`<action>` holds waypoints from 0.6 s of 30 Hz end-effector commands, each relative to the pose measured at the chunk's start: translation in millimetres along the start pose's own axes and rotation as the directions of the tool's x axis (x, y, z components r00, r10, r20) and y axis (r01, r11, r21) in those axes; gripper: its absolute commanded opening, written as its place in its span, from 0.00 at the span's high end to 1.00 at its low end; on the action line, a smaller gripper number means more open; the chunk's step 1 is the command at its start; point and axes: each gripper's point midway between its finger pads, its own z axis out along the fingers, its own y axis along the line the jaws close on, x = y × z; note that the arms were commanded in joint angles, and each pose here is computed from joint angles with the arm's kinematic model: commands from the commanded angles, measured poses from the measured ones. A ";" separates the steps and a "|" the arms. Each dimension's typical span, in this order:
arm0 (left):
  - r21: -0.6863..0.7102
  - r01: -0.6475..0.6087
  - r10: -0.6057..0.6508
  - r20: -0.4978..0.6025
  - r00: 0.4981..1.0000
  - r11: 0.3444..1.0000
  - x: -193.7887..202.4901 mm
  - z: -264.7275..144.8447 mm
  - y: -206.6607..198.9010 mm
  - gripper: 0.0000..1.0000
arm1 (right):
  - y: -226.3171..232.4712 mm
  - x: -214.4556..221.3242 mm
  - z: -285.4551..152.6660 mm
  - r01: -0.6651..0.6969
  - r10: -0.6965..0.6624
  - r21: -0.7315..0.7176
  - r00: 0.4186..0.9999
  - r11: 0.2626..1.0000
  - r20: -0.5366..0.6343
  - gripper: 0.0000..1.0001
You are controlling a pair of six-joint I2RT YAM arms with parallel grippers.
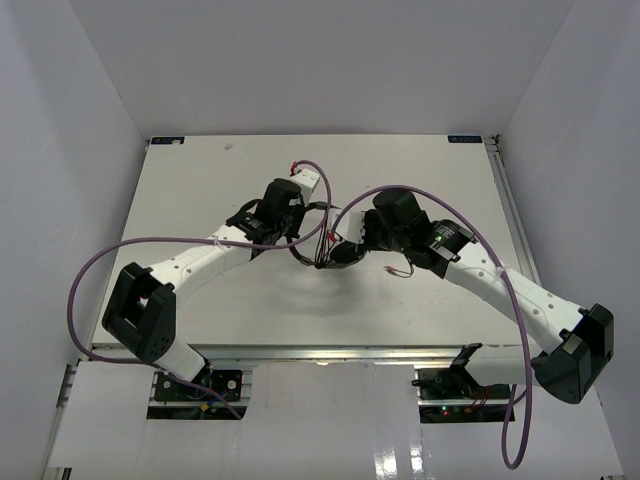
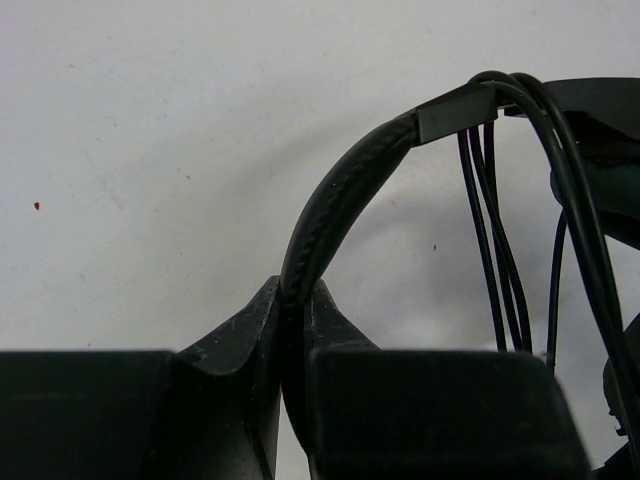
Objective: Wrap the headphones
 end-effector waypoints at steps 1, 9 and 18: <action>0.143 -0.131 0.131 0.006 0.991 0.981 8.3 -18.8 -17.2 1.00 | -36.7 -7.0 -12.9 0.044 -0.041 0.136 0.999 0.990 -0.020 0.86; 0.340 -0.152 0.142 0.054 0.988 0.928 14.3 -39.3 -49.8 1.00 | -13.1 -8.3 1.8 -0.018 0.015 0.041 0.998 0.999 0.061 0.79; 0.517 -0.179 0.111 0.159 0.981 0.837 1.0 -90.9 -85.7 1.00 | 18.0 -14.3 28.6 -0.206 0.242 -0.177 0.946 0.962 0.217 0.79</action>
